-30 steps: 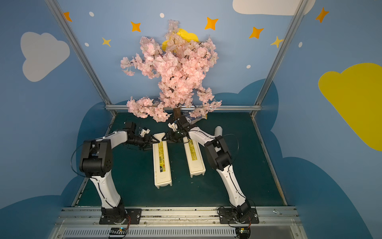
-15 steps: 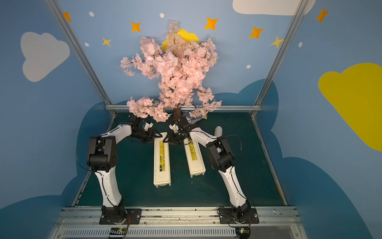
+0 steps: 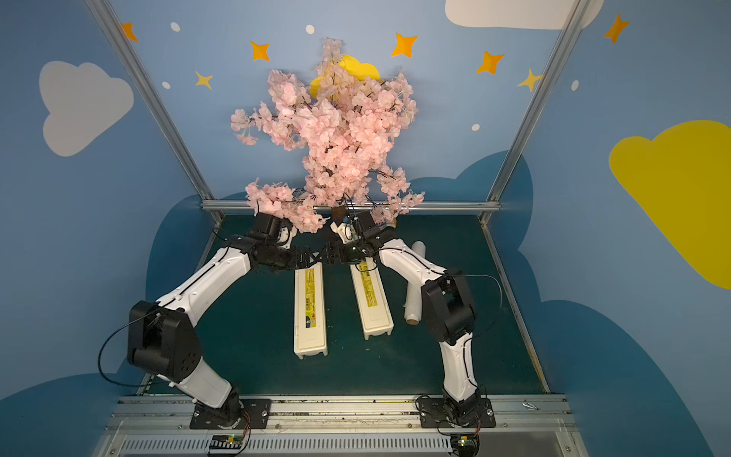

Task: Put plastic wrap rolls into dispensers
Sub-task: Open the lid of the plastic wrap cutting box.

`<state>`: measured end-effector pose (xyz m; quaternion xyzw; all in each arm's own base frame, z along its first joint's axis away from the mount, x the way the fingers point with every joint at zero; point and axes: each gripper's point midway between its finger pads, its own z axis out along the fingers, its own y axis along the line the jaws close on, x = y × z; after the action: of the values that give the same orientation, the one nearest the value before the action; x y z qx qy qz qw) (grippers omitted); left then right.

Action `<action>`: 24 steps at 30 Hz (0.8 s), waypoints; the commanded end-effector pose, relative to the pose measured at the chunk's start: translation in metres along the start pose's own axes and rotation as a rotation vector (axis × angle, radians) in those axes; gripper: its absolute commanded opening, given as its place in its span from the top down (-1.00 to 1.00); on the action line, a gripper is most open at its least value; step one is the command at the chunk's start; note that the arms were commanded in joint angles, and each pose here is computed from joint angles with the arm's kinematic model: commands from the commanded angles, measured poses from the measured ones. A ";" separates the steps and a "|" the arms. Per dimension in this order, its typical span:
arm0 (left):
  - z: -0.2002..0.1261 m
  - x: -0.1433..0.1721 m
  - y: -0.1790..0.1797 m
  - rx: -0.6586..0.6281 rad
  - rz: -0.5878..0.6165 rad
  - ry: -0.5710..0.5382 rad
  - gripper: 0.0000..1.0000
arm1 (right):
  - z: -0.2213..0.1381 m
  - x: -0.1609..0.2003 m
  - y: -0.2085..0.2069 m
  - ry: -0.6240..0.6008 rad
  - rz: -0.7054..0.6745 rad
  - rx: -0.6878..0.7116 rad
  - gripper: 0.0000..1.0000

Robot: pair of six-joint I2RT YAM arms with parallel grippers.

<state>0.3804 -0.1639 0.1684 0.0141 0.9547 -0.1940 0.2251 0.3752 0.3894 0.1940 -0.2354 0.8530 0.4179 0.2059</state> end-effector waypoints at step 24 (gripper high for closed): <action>0.029 0.092 0.002 -0.344 -0.094 0.176 -0.71 | -0.047 0.028 -0.044 -0.029 0.026 0.113 -0.52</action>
<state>0.3164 -0.1847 0.1036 -0.0476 0.9866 -0.0618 0.1433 0.3715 0.3164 0.1720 -0.2033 0.8812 0.3631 0.2244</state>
